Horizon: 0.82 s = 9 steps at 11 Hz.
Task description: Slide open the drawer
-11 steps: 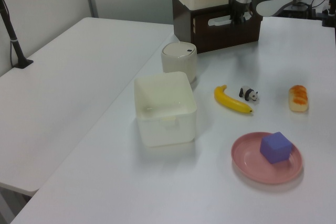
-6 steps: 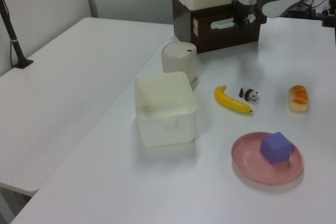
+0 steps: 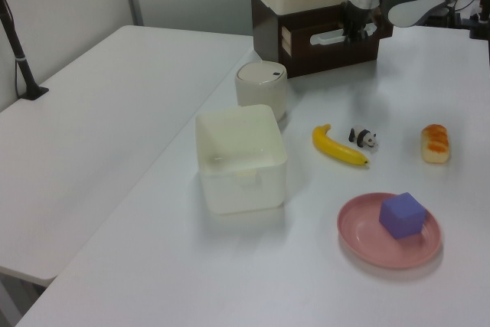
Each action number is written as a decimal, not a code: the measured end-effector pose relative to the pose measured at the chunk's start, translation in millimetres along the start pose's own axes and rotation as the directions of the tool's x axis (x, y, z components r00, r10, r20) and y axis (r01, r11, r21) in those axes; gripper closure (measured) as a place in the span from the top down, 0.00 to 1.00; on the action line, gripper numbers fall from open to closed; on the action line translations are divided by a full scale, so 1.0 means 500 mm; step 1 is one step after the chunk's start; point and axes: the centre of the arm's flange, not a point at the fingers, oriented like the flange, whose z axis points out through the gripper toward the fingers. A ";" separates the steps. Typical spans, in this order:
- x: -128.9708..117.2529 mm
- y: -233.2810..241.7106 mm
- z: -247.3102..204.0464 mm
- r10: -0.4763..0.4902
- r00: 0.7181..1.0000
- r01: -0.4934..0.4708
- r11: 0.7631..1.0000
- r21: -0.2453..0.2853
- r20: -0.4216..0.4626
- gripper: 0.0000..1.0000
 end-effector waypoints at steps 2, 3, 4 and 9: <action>0.005 -0.003 -0.005 -0.003 1.000 0.003 1.000 0.000 -0.002 0.19; 0.023 -0.011 -0.017 -0.014 1.000 0.014 1.000 -0.004 -0.015 0.33; 0.037 -0.018 -0.028 -0.018 1.000 0.017 1.000 -0.007 -0.025 0.50; 0.091 -0.055 -0.085 0.095 0.995 -0.094 0.993 0.065 -0.013 1.00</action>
